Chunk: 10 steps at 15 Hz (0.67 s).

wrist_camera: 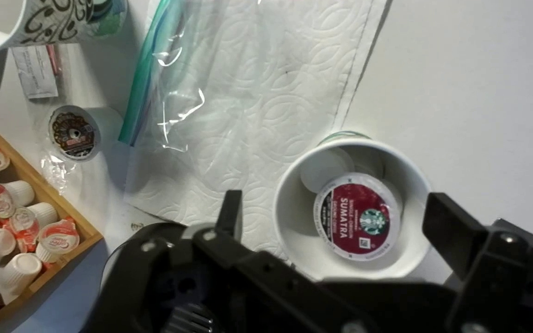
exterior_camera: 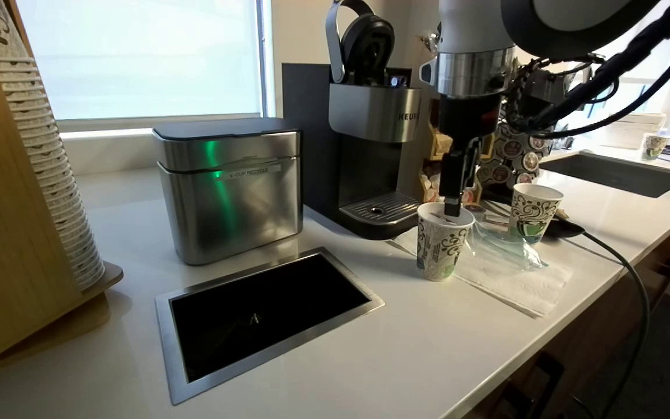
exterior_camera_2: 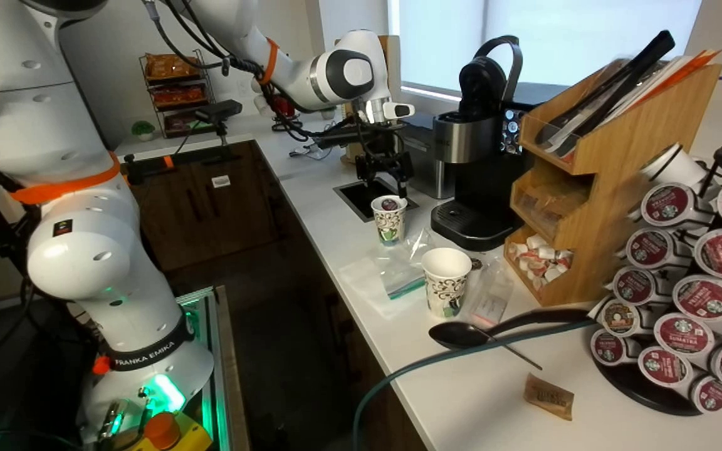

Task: Pick up the object from the cup and put it on the stand

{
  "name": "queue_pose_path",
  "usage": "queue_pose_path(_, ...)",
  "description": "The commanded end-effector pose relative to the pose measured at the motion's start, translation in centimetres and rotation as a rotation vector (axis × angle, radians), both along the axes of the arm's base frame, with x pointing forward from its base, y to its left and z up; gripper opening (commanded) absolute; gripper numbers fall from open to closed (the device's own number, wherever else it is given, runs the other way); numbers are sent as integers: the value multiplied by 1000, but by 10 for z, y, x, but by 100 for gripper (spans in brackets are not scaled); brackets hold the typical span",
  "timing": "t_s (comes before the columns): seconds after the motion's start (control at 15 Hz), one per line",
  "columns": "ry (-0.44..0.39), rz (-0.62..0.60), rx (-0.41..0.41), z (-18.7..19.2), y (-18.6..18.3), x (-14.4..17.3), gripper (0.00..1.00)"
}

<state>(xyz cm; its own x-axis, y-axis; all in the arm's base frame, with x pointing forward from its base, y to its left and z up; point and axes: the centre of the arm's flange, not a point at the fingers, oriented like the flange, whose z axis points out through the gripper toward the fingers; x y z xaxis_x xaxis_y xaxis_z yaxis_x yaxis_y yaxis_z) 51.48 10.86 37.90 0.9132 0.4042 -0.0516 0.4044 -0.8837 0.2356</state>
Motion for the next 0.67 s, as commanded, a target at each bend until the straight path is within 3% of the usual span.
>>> queue_pose_path(0.0,-27,-9,-12,-7,5,9,94)
queue_pose_path(0.33,-45,-19,-26,-11,12,14,85)
queue_pose_path(0.6,-47,2,-52,-15,23,15,86)
